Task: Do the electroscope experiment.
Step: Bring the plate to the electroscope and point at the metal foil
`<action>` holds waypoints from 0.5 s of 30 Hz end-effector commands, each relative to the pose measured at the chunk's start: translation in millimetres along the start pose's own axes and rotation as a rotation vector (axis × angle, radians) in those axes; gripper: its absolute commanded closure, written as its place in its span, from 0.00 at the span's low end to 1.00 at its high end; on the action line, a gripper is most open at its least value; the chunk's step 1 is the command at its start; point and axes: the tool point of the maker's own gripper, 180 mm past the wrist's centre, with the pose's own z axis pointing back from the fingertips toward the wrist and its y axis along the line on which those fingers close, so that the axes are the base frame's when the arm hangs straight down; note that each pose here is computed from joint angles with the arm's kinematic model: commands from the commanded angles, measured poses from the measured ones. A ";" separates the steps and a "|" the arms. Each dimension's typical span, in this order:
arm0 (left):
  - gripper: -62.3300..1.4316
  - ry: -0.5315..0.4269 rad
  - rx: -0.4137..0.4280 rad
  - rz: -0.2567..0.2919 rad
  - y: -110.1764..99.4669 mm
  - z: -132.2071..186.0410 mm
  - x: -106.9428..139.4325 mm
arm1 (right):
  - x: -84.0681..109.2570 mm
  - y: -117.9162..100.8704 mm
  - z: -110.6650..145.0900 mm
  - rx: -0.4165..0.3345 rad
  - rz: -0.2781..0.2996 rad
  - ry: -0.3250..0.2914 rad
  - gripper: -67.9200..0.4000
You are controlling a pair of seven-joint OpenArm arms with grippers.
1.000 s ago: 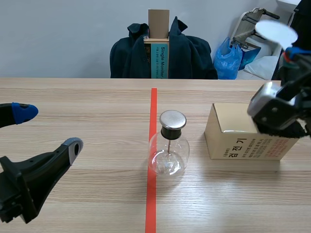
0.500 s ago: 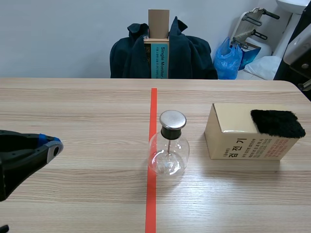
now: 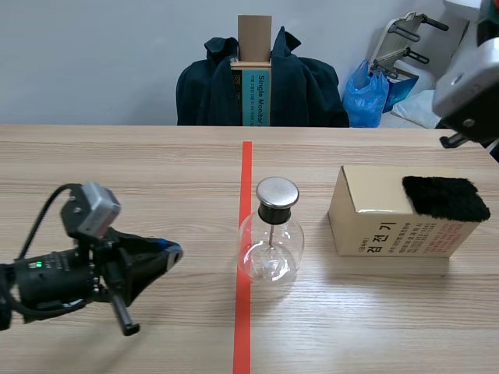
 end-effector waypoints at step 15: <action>0.93 -0.057 -0.037 -0.023 -20.6 -39.1 5.4 | 70.9 23.9 9.0 0.087 -0.051 -0.293 0.98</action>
